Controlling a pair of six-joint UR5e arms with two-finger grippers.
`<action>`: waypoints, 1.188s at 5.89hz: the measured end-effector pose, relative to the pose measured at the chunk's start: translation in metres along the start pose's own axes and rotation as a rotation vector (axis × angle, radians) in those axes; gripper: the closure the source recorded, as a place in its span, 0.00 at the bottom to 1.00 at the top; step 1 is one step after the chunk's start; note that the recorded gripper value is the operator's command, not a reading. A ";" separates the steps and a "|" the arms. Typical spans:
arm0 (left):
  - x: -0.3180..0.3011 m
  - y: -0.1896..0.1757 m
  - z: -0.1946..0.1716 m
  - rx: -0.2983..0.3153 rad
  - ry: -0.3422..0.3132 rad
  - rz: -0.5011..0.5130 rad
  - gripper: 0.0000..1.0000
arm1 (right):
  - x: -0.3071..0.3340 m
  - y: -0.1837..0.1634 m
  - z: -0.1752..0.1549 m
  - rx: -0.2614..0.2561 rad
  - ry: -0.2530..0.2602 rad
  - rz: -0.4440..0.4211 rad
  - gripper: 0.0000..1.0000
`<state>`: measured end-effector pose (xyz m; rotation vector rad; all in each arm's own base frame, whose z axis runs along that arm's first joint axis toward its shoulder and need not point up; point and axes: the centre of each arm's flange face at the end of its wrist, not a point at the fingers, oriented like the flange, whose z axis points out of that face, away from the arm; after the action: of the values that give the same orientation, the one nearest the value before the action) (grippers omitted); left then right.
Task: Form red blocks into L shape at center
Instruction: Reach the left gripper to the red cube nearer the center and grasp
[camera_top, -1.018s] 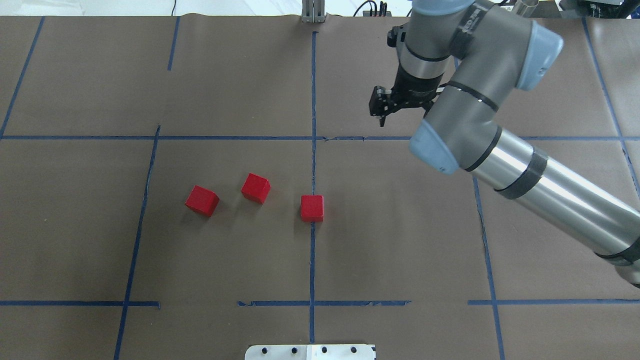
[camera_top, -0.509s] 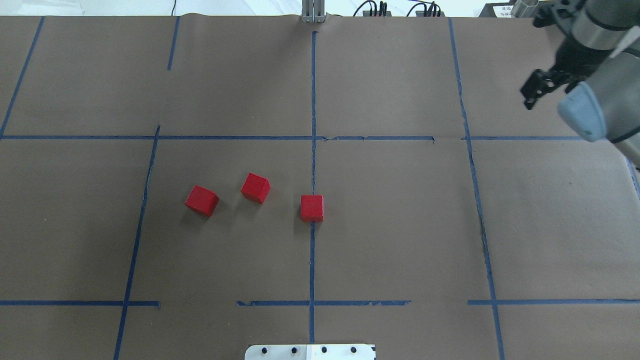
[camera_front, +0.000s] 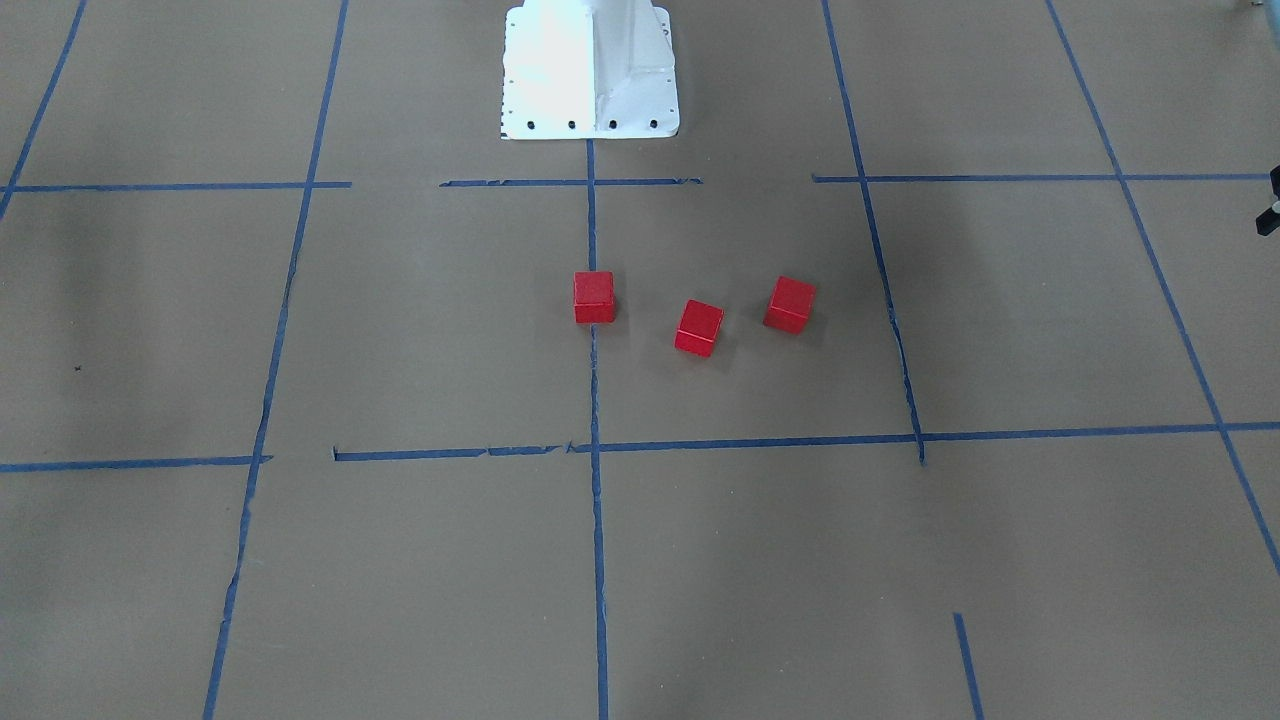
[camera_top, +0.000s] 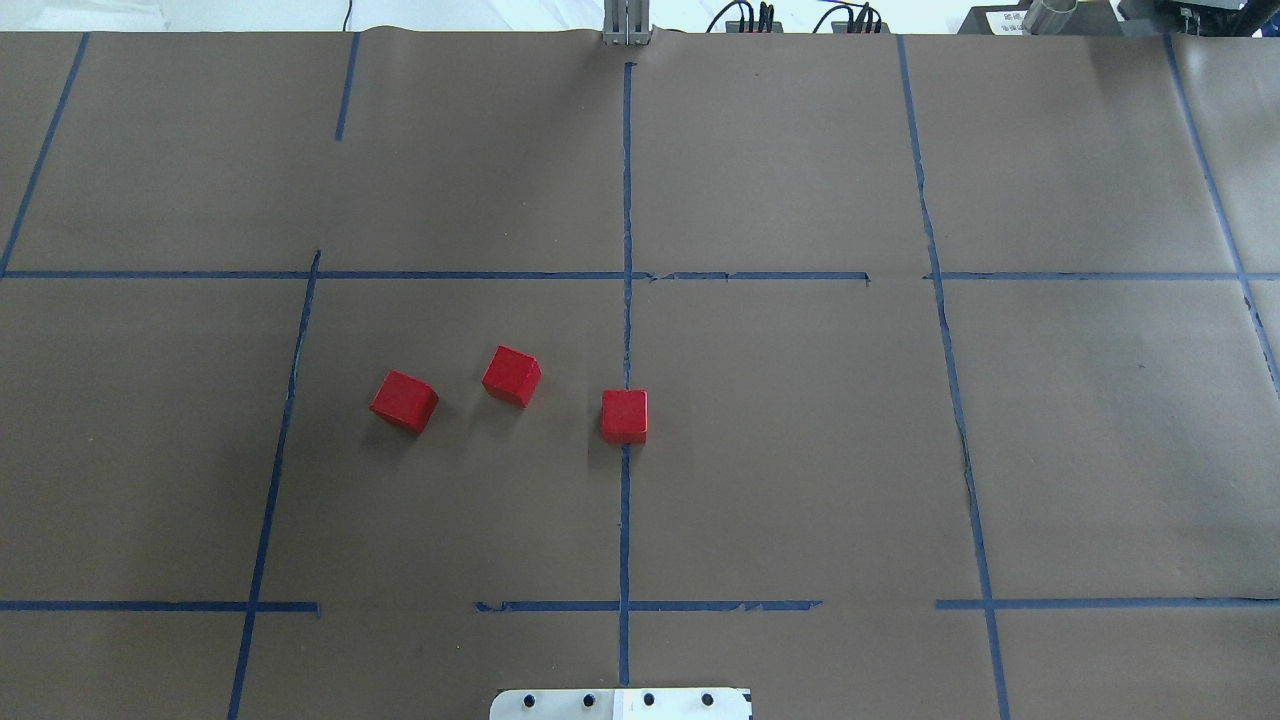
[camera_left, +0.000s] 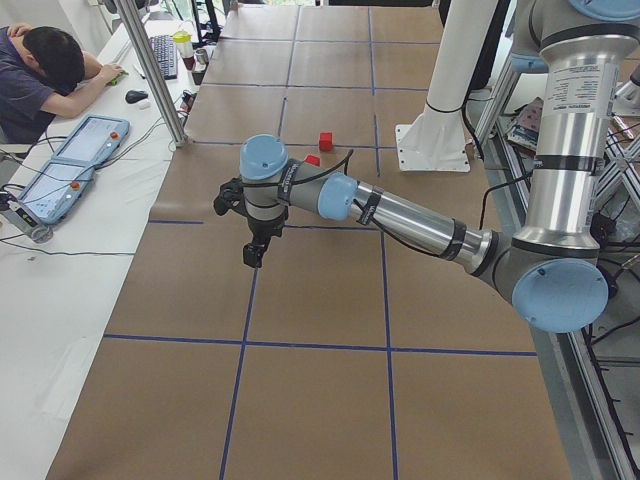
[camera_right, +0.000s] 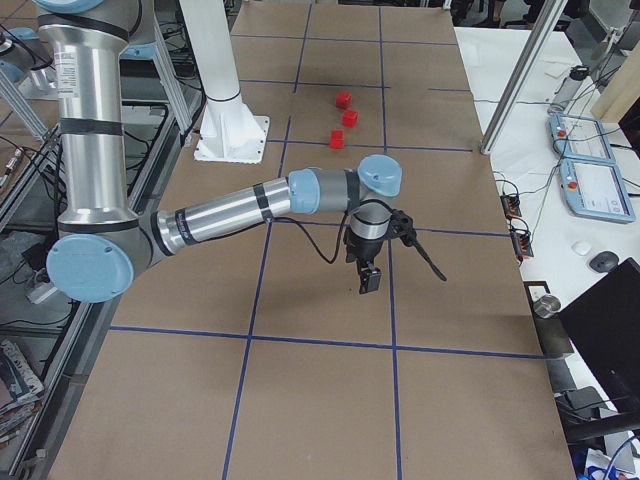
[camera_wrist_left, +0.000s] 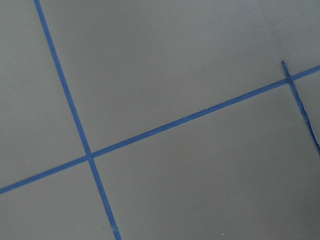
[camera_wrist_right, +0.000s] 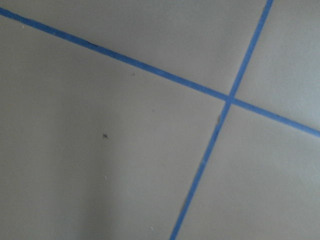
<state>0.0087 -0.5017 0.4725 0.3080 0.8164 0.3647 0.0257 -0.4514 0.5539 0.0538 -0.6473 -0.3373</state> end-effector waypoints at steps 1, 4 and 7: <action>0.043 -0.019 0.014 0.000 0.029 0.069 0.00 | 0.020 0.050 0.013 -0.008 -0.027 0.033 0.00; 0.224 -0.101 0.061 -0.015 0.153 0.076 0.00 | 0.028 0.083 0.025 0.009 -0.054 0.122 0.00; 0.393 -0.132 0.138 -0.010 0.068 -0.122 0.00 | 0.028 0.082 0.025 0.011 -0.055 0.129 0.00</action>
<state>0.3854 -0.4682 0.2541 0.2357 0.8955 0.2661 0.0554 -0.3813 0.6030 0.0130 -0.7036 -0.2115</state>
